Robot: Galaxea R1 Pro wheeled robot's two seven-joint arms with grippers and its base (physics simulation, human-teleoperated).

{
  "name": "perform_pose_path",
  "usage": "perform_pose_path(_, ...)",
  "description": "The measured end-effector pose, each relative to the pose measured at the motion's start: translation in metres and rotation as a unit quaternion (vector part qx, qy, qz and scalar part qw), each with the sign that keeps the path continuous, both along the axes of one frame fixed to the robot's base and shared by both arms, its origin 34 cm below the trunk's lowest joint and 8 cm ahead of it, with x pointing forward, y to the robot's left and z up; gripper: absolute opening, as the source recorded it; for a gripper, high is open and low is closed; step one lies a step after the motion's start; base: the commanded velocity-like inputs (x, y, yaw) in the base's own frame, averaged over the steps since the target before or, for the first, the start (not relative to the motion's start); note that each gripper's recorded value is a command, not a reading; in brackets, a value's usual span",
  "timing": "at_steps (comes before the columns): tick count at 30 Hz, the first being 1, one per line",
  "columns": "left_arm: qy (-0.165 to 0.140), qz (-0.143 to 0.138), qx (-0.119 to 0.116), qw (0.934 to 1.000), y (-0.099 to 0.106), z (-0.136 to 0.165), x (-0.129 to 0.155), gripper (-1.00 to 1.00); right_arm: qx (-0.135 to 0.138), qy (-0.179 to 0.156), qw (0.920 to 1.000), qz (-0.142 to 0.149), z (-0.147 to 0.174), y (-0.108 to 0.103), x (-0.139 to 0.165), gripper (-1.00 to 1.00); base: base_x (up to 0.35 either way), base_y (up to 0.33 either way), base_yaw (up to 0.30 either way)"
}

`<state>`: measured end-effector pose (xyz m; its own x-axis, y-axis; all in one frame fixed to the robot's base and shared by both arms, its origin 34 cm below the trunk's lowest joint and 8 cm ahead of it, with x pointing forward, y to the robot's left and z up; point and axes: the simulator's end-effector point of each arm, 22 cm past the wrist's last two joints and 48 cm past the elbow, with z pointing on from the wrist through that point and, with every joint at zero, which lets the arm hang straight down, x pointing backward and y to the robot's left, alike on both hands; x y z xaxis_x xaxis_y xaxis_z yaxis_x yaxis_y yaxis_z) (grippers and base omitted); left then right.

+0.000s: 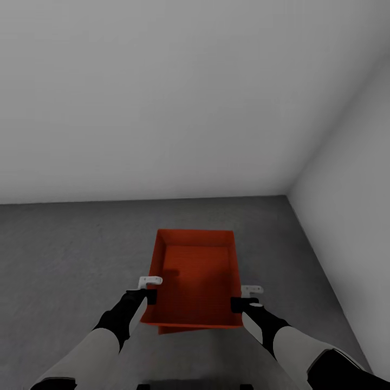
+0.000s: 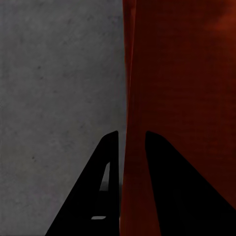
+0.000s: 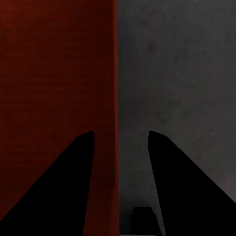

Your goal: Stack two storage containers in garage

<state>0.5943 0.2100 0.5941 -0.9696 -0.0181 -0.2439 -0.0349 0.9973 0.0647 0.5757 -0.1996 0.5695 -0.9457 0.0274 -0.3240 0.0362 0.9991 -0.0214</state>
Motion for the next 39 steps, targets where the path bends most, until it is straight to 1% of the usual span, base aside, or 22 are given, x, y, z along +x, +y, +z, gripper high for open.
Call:
perform_pose_path(6, 0.000, 0.000, 0.000, 1.0000, -0.0001, 0.0001, 0.0001, -1.00, 0.000, 0.000, 1.0000, 0.000, 0.0000, -0.0001, 0.0000, -1.00, 0.000, 0.000, 0.199)
perform_pose_path(18, -0.002, -0.003, 0.001, 1.0000, 0.0004, 0.0007, 0.0016, -1.00, 0.001, -0.002, 1.0000, -0.003, -0.0001, 0.0005, -0.0003, -1.00, 0.000, 0.000, 0.041)
perform_pose_path(30, -0.001, -0.002, 0.000, 1.0000, 0.0004, 0.0003, 0.0008, -1.00, 0.000, -0.001, 1.0000, -0.002, -0.0001, 0.0004, -0.0003, -1.00, 0.000, 0.000, 0.238)
perform_pose_path(39, -0.001, -0.003, 0.001, 1.0000, -0.0004, 0.0007, 0.0014, -1.00, 0.001, -0.002, 1.0000, -0.003, -0.0002, -0.0003, -0.0004, -1.00, 0.000, -0.008, 0.016)
